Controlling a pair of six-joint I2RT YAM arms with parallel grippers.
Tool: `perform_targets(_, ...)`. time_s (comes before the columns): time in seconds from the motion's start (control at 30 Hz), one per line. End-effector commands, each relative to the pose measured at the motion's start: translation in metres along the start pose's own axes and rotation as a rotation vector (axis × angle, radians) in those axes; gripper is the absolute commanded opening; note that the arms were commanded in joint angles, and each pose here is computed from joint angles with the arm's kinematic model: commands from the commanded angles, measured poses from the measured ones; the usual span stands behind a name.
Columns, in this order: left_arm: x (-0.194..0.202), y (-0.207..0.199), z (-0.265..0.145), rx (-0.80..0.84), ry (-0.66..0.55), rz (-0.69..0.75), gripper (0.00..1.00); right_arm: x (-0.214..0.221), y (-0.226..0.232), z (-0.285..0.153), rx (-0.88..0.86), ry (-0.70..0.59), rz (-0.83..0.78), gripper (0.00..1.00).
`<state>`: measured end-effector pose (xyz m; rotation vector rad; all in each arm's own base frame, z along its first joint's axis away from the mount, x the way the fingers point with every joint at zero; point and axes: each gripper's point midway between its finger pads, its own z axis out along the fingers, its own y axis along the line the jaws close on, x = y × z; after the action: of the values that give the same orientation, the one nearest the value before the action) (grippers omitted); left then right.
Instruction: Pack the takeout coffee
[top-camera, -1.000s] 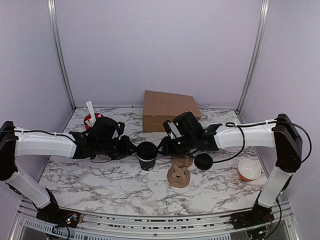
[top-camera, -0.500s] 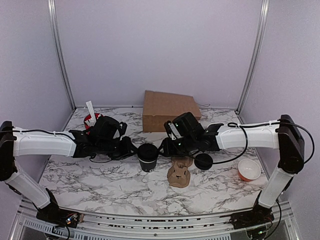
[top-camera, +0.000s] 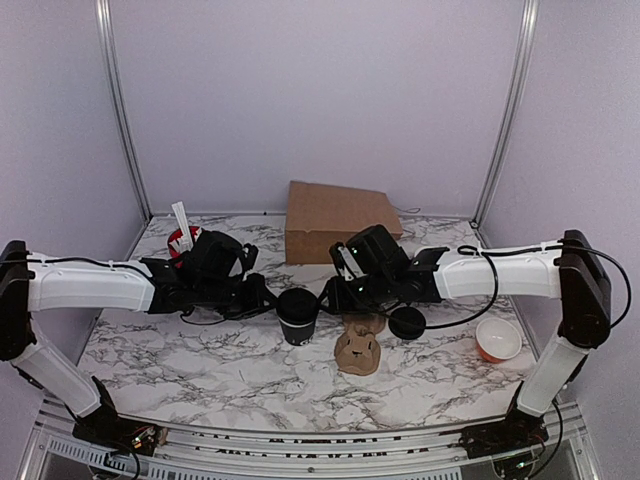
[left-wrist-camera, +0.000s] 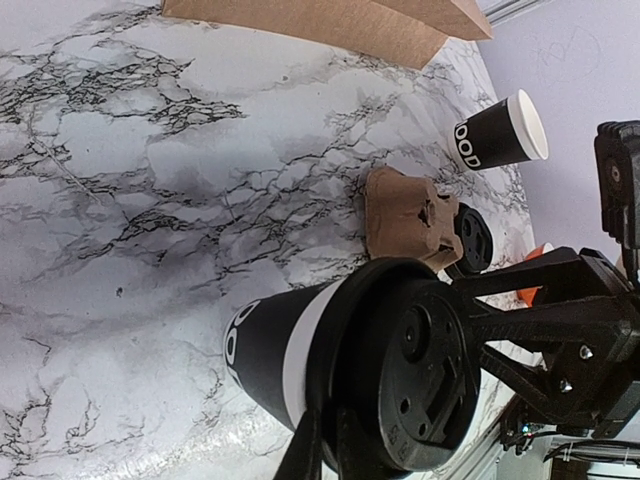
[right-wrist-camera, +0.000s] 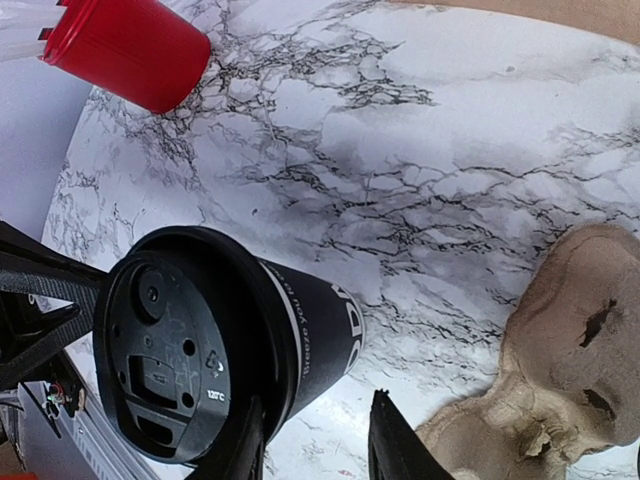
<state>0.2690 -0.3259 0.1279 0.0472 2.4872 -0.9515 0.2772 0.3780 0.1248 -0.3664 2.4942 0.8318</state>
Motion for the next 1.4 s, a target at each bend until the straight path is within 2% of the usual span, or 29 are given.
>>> perform_targets(0.0,0.018,0.022,0.009,-0.085,0.060,0.016,0.04,0.013,-0.001,0.008,0.002,0.038,-0.029,0.35)
perform_targets(0.17,0.015,0.027,0.007,-0.124,0.050,0.040,0.06,0.020,-0.007,0.012,0.020,0.058,-0.031,0.35)
perform_targets(0.33,0.007,0.015,0.000,-0.102,0.029,0.058,0.13,0.018,-0.006,0.011,0.021,0.053,-0.029,0.35)
perform_targets(0.5,-0.001,0.008,-0.005,-0.093,0.013,0.071,0.15,0.016,-0.005,0.011,0.022,0.051,-0.030,0.35)
perform_targets(0.7,0.005,0.020,0.000,-0.130,0.025,0.064,0.16,0.019,-0.008,0.012,0.028,0.058,-0.029,0.35)
perform_targets(0.93,-0.001,0.010,-0.005,-0.098,0.004,0.074,0.24,0.017,-0.006,0.011,0.025,0.052,-0.029,0.35)
perform_targets(1.17,-0.012,-0.008,-0.016,-0.048,-0.025,0.079,0.24,0.012,-0.002,0.009,0.018,0.041,-0.032,0.35)
perform_targets(1.37,-0.008,-0.001,-0.014,-0.065,-0.017,0.081,0.24,0.012,-0.001,0.010,0.011,0.040,-0.037,0.35)
